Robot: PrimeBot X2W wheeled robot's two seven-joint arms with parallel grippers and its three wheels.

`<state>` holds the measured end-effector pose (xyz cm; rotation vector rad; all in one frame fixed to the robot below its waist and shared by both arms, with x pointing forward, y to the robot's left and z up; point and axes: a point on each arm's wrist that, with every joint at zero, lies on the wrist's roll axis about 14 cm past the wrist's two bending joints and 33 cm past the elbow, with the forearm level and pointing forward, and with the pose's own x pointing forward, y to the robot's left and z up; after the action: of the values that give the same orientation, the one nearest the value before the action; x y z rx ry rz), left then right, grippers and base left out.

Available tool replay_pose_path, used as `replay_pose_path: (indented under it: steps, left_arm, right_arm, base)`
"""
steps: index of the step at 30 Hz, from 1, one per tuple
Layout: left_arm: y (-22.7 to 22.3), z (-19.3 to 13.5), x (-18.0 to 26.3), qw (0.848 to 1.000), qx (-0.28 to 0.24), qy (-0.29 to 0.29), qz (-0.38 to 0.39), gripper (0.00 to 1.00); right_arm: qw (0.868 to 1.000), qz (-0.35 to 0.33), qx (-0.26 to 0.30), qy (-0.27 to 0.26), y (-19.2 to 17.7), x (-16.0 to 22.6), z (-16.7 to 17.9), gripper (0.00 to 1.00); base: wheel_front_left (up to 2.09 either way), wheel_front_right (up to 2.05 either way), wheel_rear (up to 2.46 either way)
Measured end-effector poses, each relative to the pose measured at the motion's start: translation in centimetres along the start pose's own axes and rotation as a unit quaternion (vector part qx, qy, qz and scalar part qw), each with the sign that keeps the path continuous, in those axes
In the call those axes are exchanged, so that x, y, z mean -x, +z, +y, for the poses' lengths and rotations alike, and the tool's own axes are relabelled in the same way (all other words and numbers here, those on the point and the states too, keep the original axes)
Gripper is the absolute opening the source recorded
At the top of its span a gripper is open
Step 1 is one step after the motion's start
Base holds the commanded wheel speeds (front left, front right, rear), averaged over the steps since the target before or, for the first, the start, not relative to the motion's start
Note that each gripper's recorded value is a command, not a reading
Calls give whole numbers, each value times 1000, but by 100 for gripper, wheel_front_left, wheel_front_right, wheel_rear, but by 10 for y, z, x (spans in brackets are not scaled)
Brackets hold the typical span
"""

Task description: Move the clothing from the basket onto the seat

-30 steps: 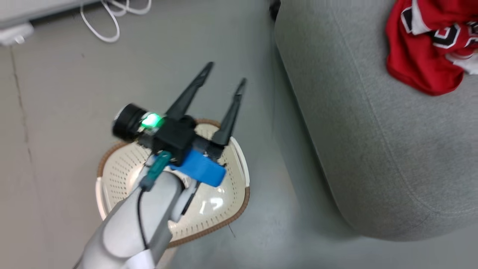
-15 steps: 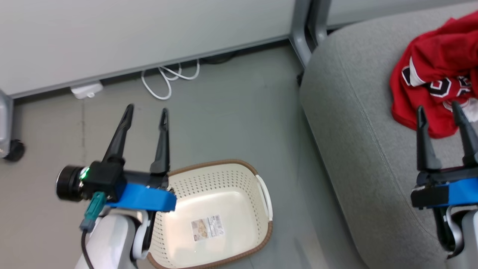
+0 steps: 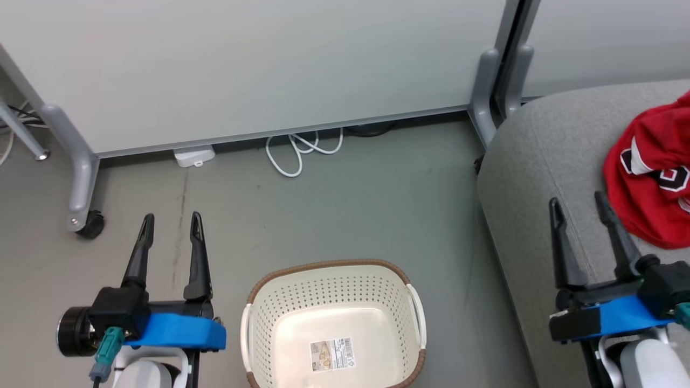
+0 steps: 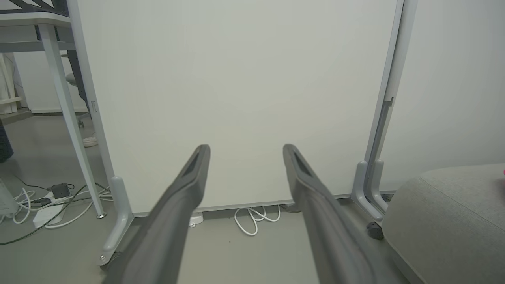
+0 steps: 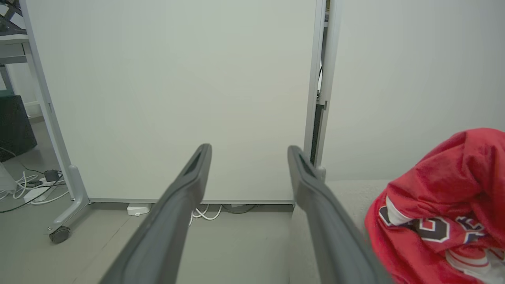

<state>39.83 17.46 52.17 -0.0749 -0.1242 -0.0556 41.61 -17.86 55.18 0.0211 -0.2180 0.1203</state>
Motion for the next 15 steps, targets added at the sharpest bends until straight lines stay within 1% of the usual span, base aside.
replay_pose_path:
  steps: [7, 15]
  left_arm:
    - [-8, 12, 22, 1000, 0, 18, 17, 100]
    - [-16, 19, 34, 999, 2, 27, 30, 100]
  right_arm:
    - [999, 27, -21, 16, -17, 7, 20, 100]
    - [998, 59, -27, 20, -36, 17, 28, 100]
  base:
    - [0, 0, 0]
    - [0, 0, 0]
